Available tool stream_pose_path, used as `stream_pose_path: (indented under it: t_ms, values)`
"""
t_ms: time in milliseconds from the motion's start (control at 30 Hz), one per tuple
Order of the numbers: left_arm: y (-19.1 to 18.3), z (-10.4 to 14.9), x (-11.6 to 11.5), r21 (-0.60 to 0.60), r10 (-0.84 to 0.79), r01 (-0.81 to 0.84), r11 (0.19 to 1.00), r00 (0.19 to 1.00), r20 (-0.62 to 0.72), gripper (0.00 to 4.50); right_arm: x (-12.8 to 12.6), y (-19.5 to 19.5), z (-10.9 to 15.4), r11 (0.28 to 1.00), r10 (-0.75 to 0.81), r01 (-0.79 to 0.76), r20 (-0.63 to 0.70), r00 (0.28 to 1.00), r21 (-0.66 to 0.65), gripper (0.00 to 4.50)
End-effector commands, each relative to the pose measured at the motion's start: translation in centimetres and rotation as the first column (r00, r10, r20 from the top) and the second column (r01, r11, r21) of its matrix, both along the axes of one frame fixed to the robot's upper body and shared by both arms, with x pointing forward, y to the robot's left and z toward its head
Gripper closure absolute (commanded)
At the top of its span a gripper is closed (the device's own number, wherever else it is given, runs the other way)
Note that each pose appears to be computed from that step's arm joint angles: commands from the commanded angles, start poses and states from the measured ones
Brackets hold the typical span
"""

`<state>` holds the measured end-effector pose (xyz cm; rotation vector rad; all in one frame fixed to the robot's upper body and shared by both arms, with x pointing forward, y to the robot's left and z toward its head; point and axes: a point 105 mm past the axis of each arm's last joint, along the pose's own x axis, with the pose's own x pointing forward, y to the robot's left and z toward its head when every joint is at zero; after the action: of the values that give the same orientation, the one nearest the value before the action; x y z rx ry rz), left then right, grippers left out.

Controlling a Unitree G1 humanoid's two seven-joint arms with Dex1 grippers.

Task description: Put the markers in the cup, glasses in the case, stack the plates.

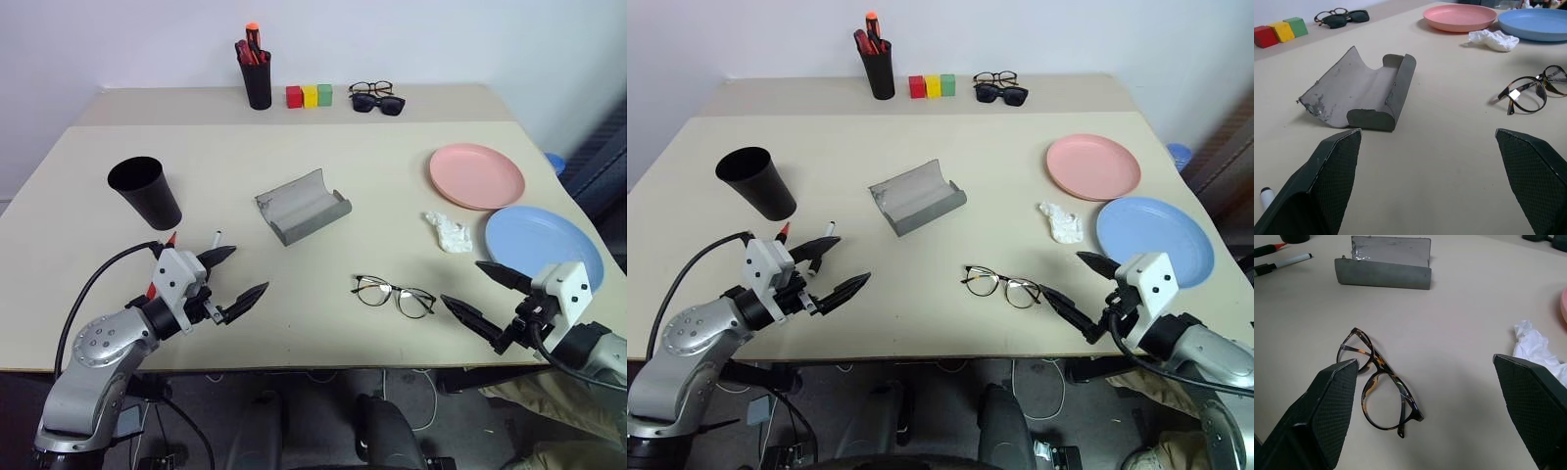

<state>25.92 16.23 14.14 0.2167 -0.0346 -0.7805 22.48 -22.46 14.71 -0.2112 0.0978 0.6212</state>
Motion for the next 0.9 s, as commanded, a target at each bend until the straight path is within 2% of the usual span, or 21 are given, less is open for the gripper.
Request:
stream_pose_path:
  t_ms: [33, 600, 733, 900]
  values:
    - [-0.3, 0.4, -0.3, 0.001, -0.021, 0.021, 1.000, 1.000, 0.010, 0.00, -0.2, -0.1, 0.6, 1.000, 0.004, -0.004, 0.044, 0.999, -0.010, 0.04]
    - [-0.2, 0.4, 0.1, -0.035, 0.047, -0.047, 0.998, 0.999, 0.010, 0.00, 0.3, -0.6, 0.1, 0.998, 0.058, -0.057, 0.051, 0.997, -0.018, 0.04]
    - [0.7, 0.9, 1.9, -0.076, 0.229, -0.230, 0.970, 0.973, -0.018, 0.00, 1.5, 1.8, 2.5, 0.982, 0.175, -0.182, 0.119, 0.977, 0.049, 0.04]
    - [1.9, 1.9, 4.5, -0.092, 0.434, -0.443, 0.892, 0.895, -0.105, 0.00, 2.9, 6.5, 4.6, 0.895, 0.427, -0.442, 0.173, 0.888, 0.057, 0.04]
